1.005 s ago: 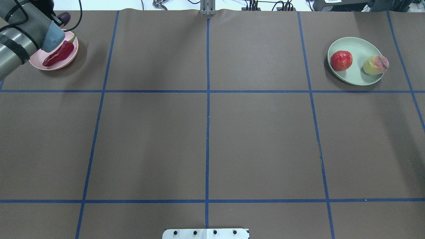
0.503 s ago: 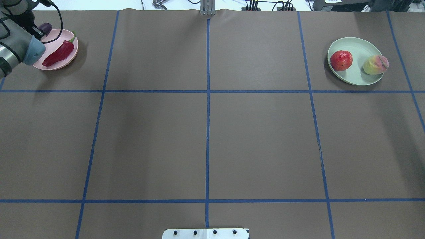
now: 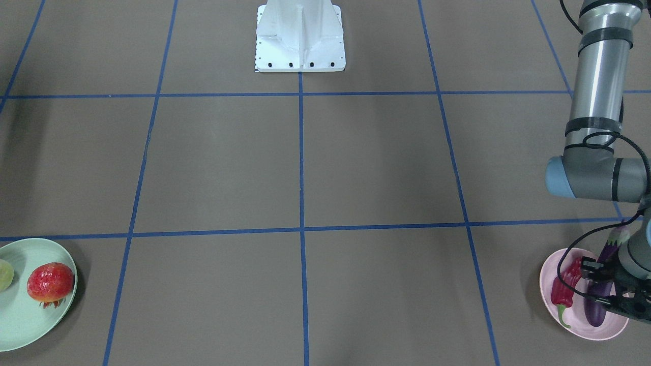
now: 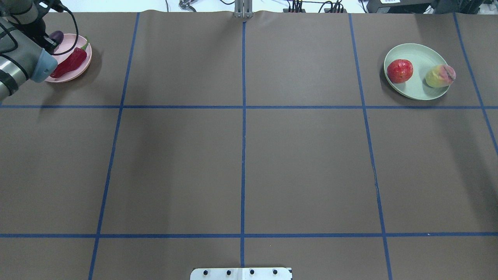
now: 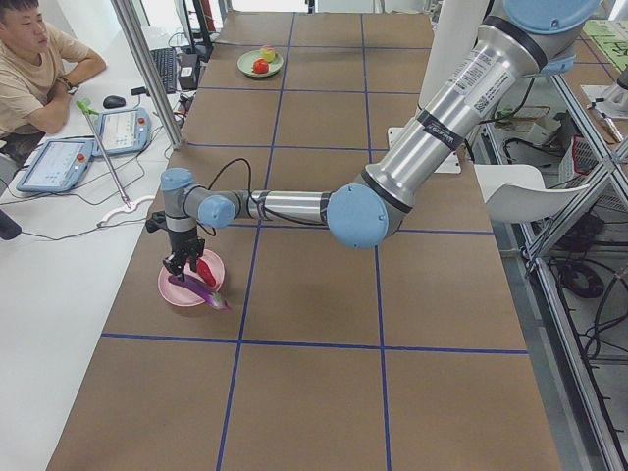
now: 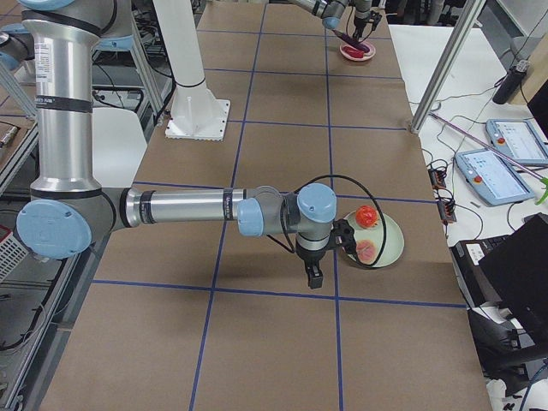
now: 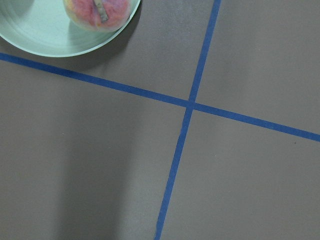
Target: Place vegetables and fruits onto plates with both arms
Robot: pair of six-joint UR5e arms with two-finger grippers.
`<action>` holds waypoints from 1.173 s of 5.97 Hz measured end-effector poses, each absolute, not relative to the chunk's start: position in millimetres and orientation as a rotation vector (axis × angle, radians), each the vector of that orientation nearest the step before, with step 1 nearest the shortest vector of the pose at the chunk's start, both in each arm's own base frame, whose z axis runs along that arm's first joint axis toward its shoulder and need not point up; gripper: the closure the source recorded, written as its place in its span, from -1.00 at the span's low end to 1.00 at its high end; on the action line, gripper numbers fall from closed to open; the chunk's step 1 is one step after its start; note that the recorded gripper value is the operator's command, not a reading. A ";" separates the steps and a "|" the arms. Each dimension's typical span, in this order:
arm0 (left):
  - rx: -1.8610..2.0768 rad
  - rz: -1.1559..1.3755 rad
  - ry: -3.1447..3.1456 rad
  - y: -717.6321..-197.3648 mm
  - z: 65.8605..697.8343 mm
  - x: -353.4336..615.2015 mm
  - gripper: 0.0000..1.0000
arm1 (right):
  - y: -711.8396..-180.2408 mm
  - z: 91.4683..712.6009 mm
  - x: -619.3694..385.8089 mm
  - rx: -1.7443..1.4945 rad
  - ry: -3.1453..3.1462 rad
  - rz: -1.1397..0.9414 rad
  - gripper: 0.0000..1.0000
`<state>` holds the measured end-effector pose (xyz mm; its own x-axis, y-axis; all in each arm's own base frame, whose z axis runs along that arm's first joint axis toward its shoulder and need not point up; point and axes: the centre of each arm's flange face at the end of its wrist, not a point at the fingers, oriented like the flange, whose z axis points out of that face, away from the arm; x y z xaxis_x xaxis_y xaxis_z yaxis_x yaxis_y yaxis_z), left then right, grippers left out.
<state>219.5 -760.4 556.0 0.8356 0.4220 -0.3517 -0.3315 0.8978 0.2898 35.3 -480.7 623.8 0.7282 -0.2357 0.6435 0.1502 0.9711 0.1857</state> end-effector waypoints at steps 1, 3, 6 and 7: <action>0.224 0.403 0.421 -760.6 554.8 220.5 -0.98 | -481.0 623.5 35.3 0.125 -0.725 -0.213 -1.00; 0.258 0.387 0.438 -763.0 531.4 220.0 -0.98 | -481.7 621.9 35.2 0.128 -0.725 -0.215 -1.00; 0.269 0.326 0.618 -727.2 526.0 157.7 -0.99 | -482.2 620.8 35.1 0.130 -0.725 -0.215 -1.00; 0.256 0.285 0.669 -701.2 535.4 116.3 -1.00 | -482.2 620.5 35.1 0.130 -0.725 -0.216 -1.00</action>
